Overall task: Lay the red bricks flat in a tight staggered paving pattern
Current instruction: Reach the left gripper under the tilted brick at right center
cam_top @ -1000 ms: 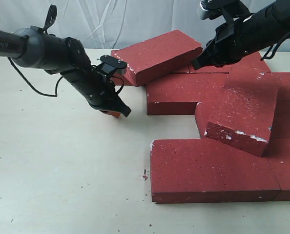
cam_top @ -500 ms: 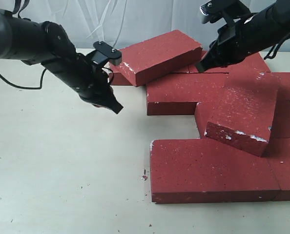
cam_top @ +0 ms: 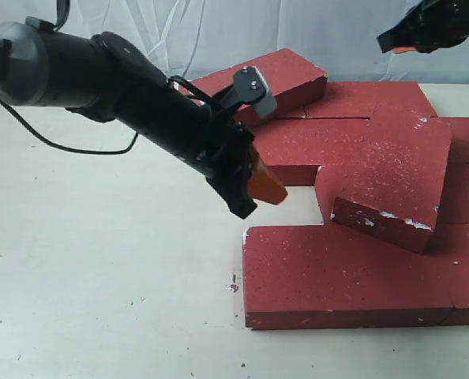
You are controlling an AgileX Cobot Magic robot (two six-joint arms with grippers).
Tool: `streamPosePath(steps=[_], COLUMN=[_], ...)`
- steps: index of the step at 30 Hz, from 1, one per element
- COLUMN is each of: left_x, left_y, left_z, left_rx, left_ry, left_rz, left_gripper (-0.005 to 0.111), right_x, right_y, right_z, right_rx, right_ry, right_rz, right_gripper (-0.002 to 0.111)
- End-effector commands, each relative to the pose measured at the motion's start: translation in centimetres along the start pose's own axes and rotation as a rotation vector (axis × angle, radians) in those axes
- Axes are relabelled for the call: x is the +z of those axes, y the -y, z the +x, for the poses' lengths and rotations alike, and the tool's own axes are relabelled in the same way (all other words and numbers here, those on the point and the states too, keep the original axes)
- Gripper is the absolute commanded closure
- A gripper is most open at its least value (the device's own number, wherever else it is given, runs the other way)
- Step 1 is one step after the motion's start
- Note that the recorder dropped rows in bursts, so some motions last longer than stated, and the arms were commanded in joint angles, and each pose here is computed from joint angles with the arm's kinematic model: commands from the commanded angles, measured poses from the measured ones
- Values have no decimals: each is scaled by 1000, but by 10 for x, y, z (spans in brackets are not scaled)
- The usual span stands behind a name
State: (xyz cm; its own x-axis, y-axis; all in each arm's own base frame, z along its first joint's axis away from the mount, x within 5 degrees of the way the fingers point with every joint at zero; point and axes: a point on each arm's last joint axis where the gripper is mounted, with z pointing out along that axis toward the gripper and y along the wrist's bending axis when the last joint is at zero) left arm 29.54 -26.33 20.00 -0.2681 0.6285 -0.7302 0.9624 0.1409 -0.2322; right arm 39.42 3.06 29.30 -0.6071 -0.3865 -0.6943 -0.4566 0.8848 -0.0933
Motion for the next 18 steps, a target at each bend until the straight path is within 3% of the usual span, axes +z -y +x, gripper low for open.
streamPosePath(steps=[1, 6, 18], left_x=[28, 55, 89], left_y=[19, 31, 50], left_z=[-3, -12, -14], left_rx=[53, 10, 21], left_ry=[16, 108, 119], left_rz=[65, 73, 112], left_gripper=[107, 107, 107], right_x=[0, 22, 76], right_y=[29, 49, 72], right_z=[7, 17, 20], right_rx=[75, 92, 97], right_ry=[-53, -159, -290], right_rz=[24, 75, 69], right_gripper=[109, 109, 109])
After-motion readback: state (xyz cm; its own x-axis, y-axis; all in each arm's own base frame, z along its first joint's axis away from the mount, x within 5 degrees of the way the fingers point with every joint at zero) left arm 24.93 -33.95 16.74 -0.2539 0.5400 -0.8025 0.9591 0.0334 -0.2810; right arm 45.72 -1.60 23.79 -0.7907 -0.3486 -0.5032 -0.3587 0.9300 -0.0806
